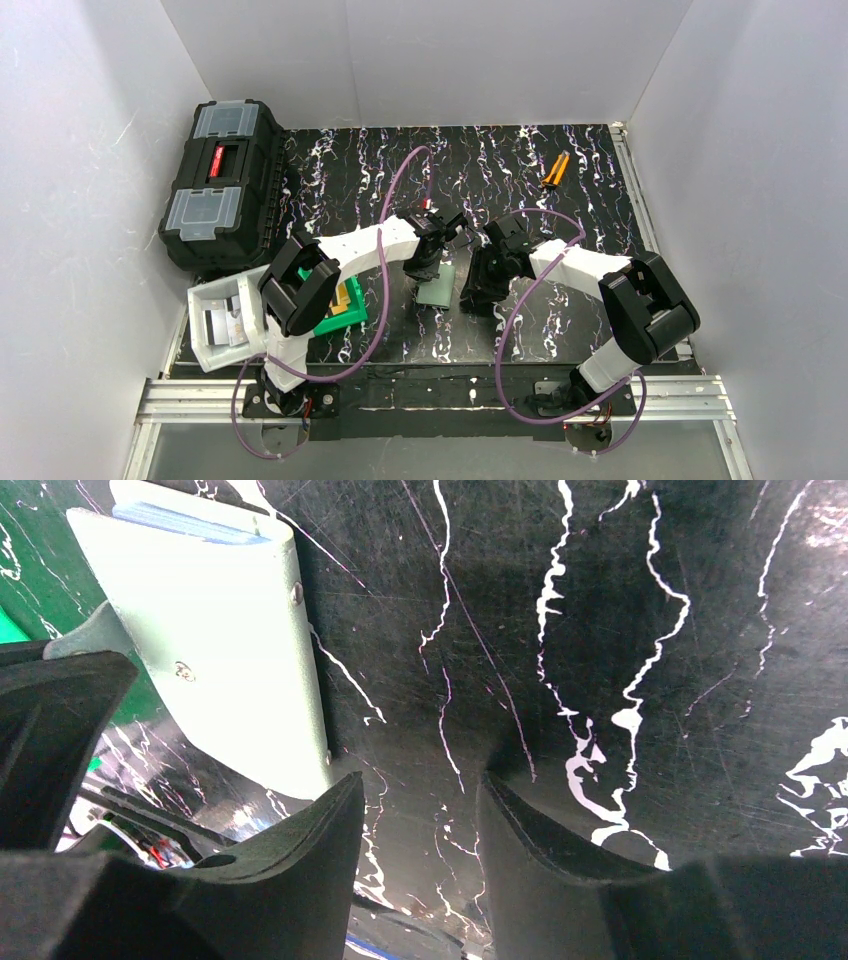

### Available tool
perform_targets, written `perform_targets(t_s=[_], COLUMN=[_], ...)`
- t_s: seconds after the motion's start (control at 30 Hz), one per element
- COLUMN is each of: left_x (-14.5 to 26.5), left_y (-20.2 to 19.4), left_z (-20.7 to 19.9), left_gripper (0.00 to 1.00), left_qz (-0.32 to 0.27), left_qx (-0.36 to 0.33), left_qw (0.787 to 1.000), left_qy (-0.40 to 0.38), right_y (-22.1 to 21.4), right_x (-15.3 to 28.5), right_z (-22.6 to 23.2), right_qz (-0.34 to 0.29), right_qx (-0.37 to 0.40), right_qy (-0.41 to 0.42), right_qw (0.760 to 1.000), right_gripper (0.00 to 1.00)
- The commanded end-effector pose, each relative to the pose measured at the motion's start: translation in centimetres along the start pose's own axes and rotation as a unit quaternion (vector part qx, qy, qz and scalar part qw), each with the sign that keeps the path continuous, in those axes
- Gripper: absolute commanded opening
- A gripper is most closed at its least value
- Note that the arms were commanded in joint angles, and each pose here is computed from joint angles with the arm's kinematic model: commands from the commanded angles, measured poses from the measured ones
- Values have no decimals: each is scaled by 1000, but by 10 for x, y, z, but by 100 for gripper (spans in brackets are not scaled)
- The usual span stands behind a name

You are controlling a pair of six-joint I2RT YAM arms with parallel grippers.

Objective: Take the credit cards out of the card holder
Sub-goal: Open the card holder at the center of the board.

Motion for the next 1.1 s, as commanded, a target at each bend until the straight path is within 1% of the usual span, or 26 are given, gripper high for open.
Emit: perform_targets(t_s=[0.0, 0.13, 0.27, 0.4, 0.47, 0.57, 0.77, 0.93, 1.07], left_x=[16, 27, 51, 75, 83, 96, 98, 93, 94], left_y=[7, 7, 8, 10, 11, 16, 28, 29, 26], left_z=[10, 15, 21, 19, 17, 14, -1, -9, 1], left_gripper=[0, 0, 0, 0, 0, 0, 0, 0, 0], left_qz=[-26, -33, -45, -54, -58, -69, -63, -53, -61], left_qx=[3, 4, 12, 31, 42, 53, 73, 99, 107], left_qw=[1000, 999, 999, 997, 995, 992, 985, 983, 988], left_qy=[13, 14, 6, -43, -65, -95, -144, -144, -93], right_y=[-4, -3, -1, 1, 2, 3, 7, 9, 9], right_x=[0, 5, 12, 19, 23, 28, 36, 39, 38], right_z=[-8, -6, -2, 1, 3, 5, 0, -10, -12], right_qz=[1, -4, -14, -28, -33, -38, -52, -57, -51], right_qx=[0, 4, 11, 17, 20, 20, 10, -3, -4], right_qy=[-17, -15, -12, -13, -12, -9, -9, -11, -5], right_qw=[1000, 1000, 1000, 999, 999, 999, 999, 998, 999], right_gripper=[53, 53, 53, 57, 60, 62, 65, 66, 67])
Point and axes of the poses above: each gripper's point midway between its finger pads, its own x axis back along the fingers, its own z axis along the line the jaws close on, y = z × x, the point moved 10 cm from there along x, back along the fingers, and after that the axes turned 10 degrees about -x, right-handed, at the moved point
